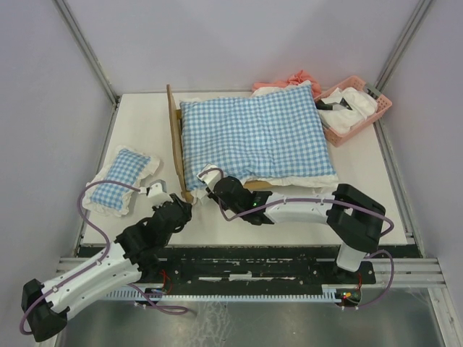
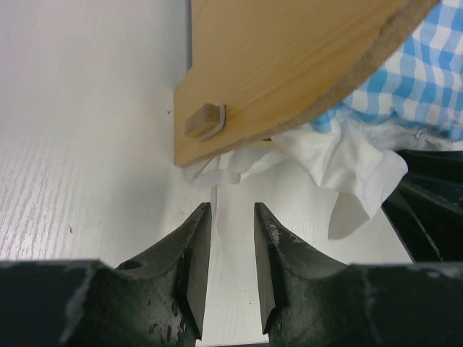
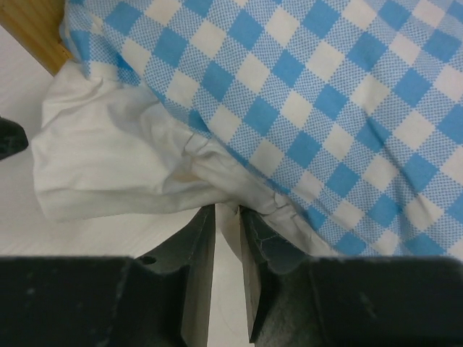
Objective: Set up the pet bed
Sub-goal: Tie the ropes to the bed frame.
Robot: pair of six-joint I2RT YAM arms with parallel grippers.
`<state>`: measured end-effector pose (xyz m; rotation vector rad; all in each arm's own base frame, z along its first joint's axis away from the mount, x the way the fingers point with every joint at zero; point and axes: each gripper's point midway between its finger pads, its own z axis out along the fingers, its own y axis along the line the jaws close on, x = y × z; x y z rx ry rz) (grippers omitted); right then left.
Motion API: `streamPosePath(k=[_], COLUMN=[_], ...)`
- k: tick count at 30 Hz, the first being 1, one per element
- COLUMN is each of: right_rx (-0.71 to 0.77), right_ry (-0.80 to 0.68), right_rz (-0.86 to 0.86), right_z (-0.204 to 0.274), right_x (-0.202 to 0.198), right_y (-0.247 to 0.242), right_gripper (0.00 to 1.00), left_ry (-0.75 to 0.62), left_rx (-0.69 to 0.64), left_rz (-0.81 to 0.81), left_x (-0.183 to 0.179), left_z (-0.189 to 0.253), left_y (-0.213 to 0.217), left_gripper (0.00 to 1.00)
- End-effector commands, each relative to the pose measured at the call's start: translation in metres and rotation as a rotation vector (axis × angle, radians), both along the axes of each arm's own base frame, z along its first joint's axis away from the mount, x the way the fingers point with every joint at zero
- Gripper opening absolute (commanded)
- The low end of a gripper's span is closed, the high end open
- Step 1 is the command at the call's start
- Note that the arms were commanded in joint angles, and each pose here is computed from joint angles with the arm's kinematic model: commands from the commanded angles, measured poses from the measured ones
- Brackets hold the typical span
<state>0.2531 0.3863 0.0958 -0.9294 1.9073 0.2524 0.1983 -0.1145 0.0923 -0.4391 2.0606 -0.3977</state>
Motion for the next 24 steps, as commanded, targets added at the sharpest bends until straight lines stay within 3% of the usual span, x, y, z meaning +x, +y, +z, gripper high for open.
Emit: streamPosePath(k=[1,14,24], right_rx=[0.123,0.177,0.221], right_ry=[-0.028,0.002,0.033], right_rz=[-0.052,-0.081,-0.074], right_z=[0.027,0.02,0.018], right_x=[0.03,0.051,0.044], right_y=[0.019,0.031,0.032], right_gripper=[0.28,0.27,0.28], left_ry=[-0.023,0.029,0.01], left_rx=[-0.019,0.079,0.047], left_rz=[-0.016,-0.038,-0.027], left_x=[0.002,0.012,0.017], left_z=[-0.001,-0.026,-0.046], left_y=[-0.005,-0.015,-0.022], left_gripper=[0.37,0.38,0.38])
